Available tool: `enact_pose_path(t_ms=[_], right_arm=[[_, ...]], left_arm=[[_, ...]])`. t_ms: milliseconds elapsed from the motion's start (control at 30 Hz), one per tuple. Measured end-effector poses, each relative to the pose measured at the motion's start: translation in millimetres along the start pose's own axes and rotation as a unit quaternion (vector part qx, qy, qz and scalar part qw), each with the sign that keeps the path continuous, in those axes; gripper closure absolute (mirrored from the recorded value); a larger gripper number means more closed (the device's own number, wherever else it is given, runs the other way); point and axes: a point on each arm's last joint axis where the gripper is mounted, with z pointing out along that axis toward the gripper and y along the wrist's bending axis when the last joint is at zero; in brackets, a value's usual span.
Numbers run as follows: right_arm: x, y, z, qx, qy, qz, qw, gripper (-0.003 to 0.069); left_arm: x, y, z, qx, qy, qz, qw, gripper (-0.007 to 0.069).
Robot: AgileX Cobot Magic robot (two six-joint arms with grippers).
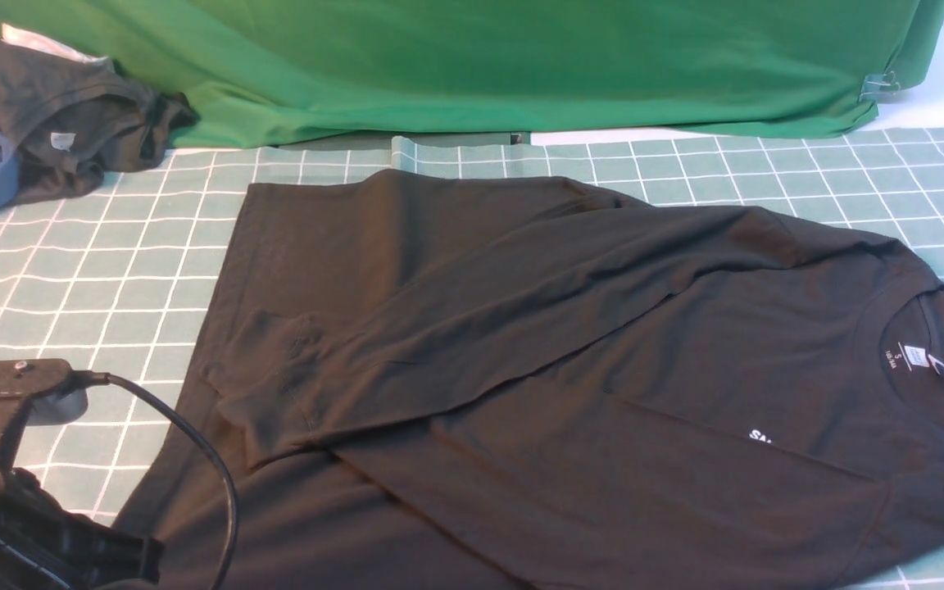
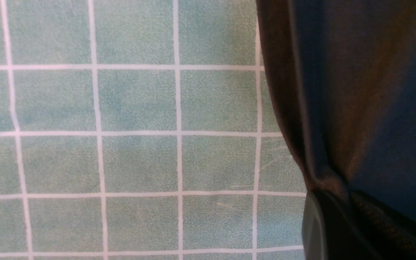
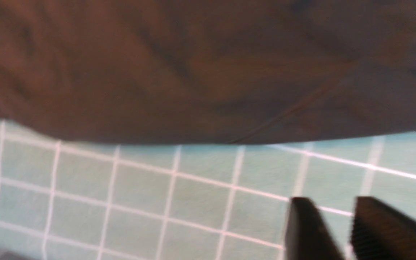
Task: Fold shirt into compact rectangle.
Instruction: 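Grasp the near edge of the shirt at its hem and shoulder corners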
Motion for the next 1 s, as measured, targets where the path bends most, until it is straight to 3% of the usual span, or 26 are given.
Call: enact_pose_path(t_ms=[33,133,233,400,700,767,867,1000], right_arm=[[0,0,1,-0.001,0.002,0.0,1.0,0.0401],[4,6,32,-0.01,0.018,-0.072,0.997,0.023],[11,13,54,-0.009,0.004,-0.141,0.99,0.0152],[23,18,89,0.005,0.001,-0.212,0.977,0.012],[16,13,115,0.027,0.009,-0.24,0.97,0.012],[14,12,121,0.03,0.011,-0.253,0.967,0.0153],[13,11,127,0.031,0.019,-0.259,0.965,0.0261],[7,13,124,0.031,0.023,-0.268,0.963,0.0542]], left_arm=[[0,0,0,0.0,0.0,0.0,1.0,0.062],[0,0,0,0.001,-0.001,-0.001,1.0,0.062],[-1,0,0,0.002,-0.003,-0.001,1.0,0.062],[-1,-1,0,0.005,-0.003,-0.003,1.0,0.062],[-2,-2,0,0.01,-0.01,-0.004,1.0,0.0618],[-2,-2,0,0.01,-0.013,-0.004,1.0,0.0618],[-3,-3,0,0.016,-0.019,-0.007,1.0,0.0618],[-4,-5,0,0.03,-0.021,-0.015,0.999,0.0618]])
